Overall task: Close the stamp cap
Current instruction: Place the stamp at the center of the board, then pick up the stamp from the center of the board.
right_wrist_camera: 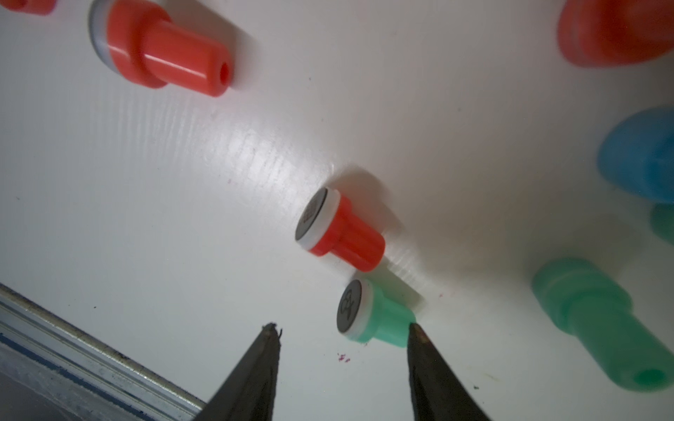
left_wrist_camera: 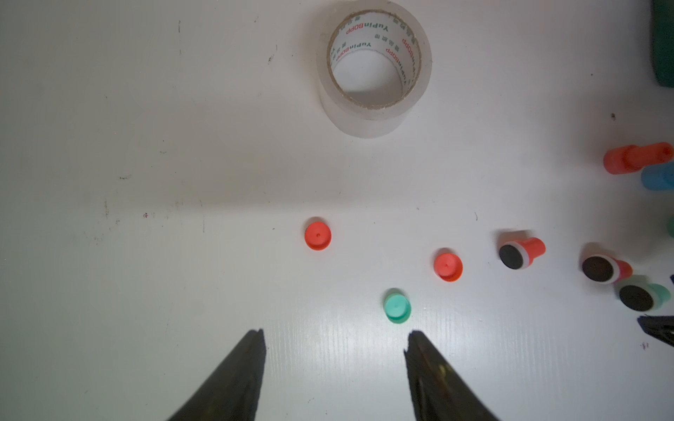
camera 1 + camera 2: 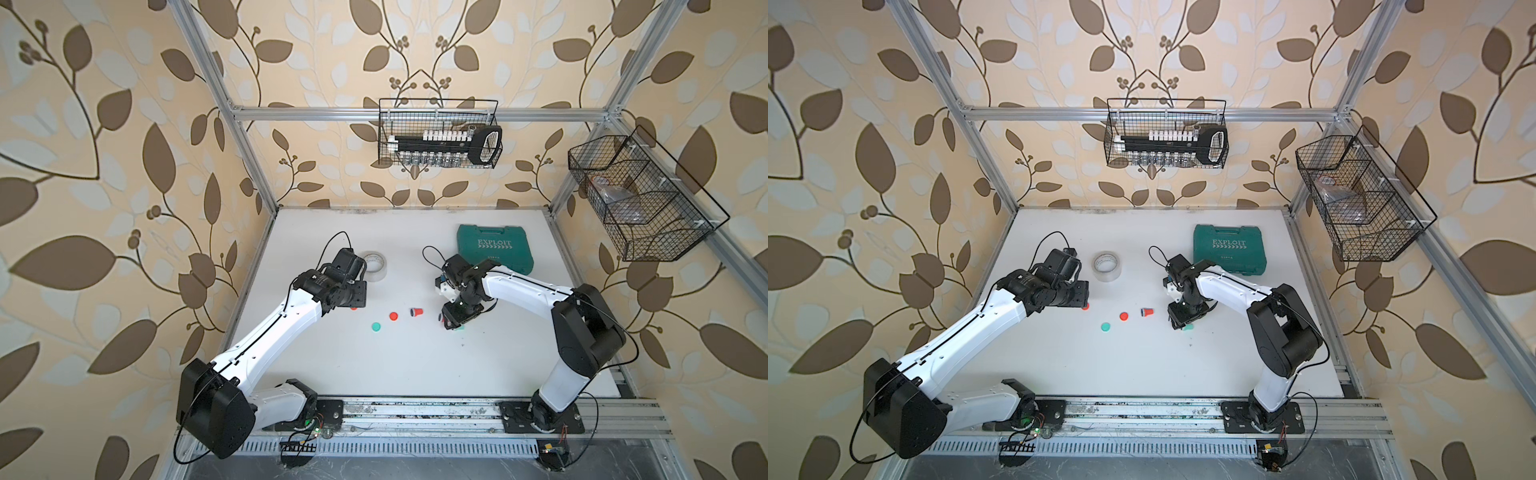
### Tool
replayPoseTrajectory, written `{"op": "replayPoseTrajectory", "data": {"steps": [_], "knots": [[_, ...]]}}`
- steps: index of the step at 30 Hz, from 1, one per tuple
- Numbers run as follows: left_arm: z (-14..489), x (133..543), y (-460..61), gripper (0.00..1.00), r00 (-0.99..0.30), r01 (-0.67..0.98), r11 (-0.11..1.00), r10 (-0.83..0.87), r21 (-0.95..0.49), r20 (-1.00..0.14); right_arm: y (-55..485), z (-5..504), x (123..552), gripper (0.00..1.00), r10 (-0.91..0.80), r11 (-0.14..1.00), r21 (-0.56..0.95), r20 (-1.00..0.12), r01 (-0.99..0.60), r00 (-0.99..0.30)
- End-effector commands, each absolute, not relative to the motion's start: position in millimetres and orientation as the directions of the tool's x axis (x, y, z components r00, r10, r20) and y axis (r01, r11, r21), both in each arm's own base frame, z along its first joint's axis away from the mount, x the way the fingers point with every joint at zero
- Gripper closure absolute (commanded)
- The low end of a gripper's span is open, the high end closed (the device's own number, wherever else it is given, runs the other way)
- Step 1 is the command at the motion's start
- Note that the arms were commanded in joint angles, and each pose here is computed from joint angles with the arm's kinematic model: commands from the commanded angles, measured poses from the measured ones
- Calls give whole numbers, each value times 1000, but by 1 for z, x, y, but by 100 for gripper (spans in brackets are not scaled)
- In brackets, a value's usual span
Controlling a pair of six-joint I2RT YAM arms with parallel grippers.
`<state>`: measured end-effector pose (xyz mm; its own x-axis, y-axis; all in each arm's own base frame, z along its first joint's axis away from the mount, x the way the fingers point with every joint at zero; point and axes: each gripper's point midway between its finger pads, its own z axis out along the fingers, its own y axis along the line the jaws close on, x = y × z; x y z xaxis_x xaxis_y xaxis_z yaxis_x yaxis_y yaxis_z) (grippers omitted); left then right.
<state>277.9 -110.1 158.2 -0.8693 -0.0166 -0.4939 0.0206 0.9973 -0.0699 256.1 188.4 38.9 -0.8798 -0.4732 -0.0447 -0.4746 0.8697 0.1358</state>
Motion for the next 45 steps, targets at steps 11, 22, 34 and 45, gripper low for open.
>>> {"op": "replayPoseTrajectory", "data": {"steps": [11, 22, 34, 45], "knots": [[170, 284, -111, 36, -856, 28, 997, -16, -78, -516, 181, 29, 244, 47, -458, 880, 136, -11, -455, -889], [170, 283, -111, 36, -859, 29, 997, -16, -78, -513, 181, 32, 236, 53, -405, 902, 155, -11, -402, -914], [169, 282, -113, 36, -860, 32, 996, -16, -85, -511, 183, 22, 227, 61, -406, 906, 130, -1, -402, -914], [168, 282, -113, 36, -862, 31, 996, -17, -86, -507, 181, 14, 221, 71, -395, 914, 100, 2, -393, -919]]}}
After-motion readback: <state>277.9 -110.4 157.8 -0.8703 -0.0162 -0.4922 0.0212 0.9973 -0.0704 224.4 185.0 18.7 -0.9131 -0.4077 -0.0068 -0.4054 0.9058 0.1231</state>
